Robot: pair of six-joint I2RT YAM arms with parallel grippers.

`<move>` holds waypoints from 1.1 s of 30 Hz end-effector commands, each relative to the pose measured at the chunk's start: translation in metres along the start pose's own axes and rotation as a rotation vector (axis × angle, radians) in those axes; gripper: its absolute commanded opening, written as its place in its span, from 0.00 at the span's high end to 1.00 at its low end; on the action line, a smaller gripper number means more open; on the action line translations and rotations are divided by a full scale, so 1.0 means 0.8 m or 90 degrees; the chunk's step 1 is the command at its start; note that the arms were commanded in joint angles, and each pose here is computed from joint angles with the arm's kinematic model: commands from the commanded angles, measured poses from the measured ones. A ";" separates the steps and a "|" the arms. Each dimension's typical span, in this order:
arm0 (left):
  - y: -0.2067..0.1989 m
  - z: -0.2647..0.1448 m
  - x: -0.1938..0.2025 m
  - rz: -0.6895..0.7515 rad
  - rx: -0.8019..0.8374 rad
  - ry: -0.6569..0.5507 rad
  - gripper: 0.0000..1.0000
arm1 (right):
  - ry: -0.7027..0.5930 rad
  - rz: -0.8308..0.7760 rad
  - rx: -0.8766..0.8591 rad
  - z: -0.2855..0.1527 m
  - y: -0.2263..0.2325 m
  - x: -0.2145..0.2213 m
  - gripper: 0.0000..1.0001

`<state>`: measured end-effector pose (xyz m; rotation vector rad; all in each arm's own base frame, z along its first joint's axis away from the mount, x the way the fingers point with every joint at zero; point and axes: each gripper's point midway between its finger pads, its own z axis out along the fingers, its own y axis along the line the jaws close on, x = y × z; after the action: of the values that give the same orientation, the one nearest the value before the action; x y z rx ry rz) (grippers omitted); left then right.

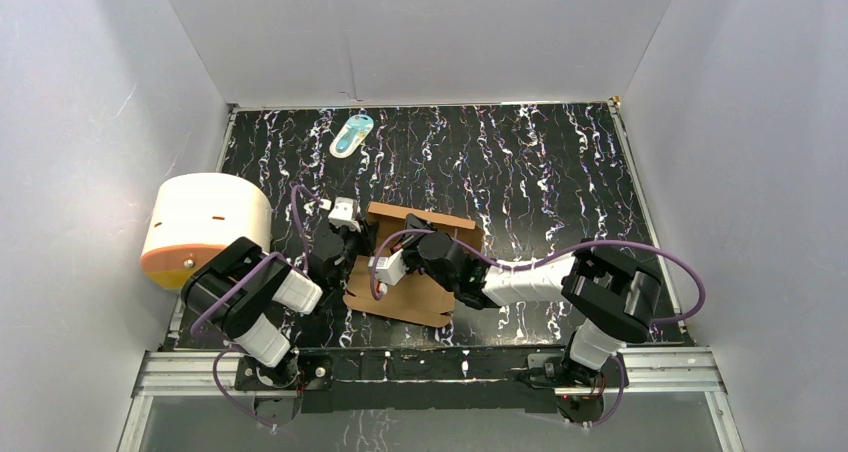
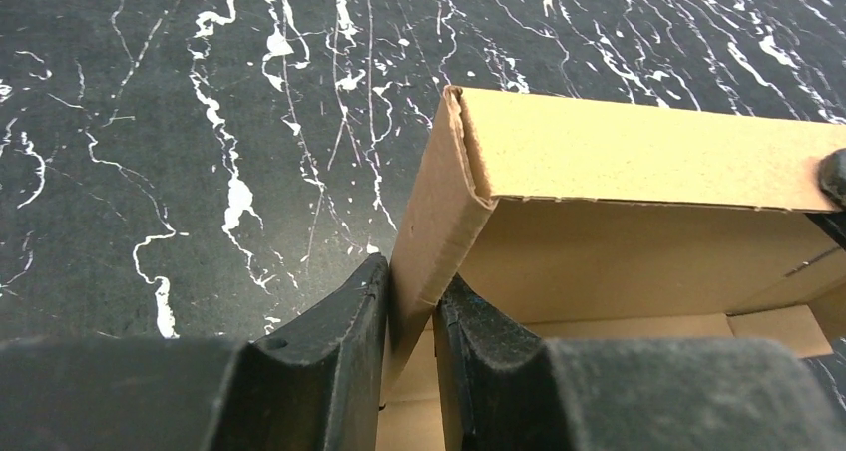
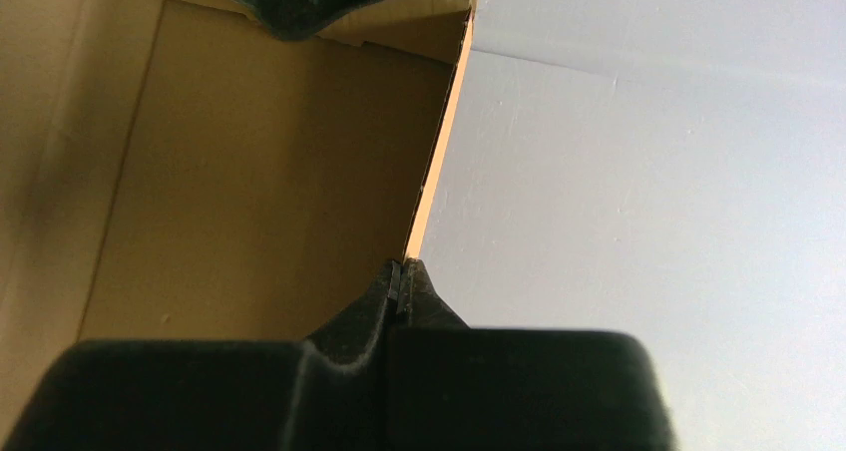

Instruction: Fold the paper box

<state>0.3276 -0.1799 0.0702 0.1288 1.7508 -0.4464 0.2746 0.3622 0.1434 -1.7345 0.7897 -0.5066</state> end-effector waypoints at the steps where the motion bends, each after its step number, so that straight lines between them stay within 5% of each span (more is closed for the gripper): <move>1: 0.010 0.013 -0.067 0.006 -0.072 -0.138 0.80 | -0.081 0.009 -0.122 -0.005 0.057 -0.036 1.00; 14: 0.037 0.016 -0.062 0.006 -0.199 -0.181 0.80 | -0.093 0.032 -0.141 -0.009 0.055 -0.042 1.00; 18: 0.035 0.019 -0.053 0.004 -0.192 -0.172 0.97 | -0.082 0.045 -0.095 -0.007 0.039 -0.038 1.00; 26: 0.037 0.018 -0.033 0.009 -0.188 -0.147 1.00 | -0.070 0.100 -0.036 -0.017 0.002 -0.033 0.75; 33: 0.046 0.015 -0.024 0.019 -0.205 -0.136 1.00 | -0.042 0.133 -0.009 -0.020 -0.003 -0.022 0.67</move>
<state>0.3494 -0.1604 0.0684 -0.0464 1.6447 -0.1781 0.2503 0.3677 0.1351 -1.7453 0.8756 -0.3138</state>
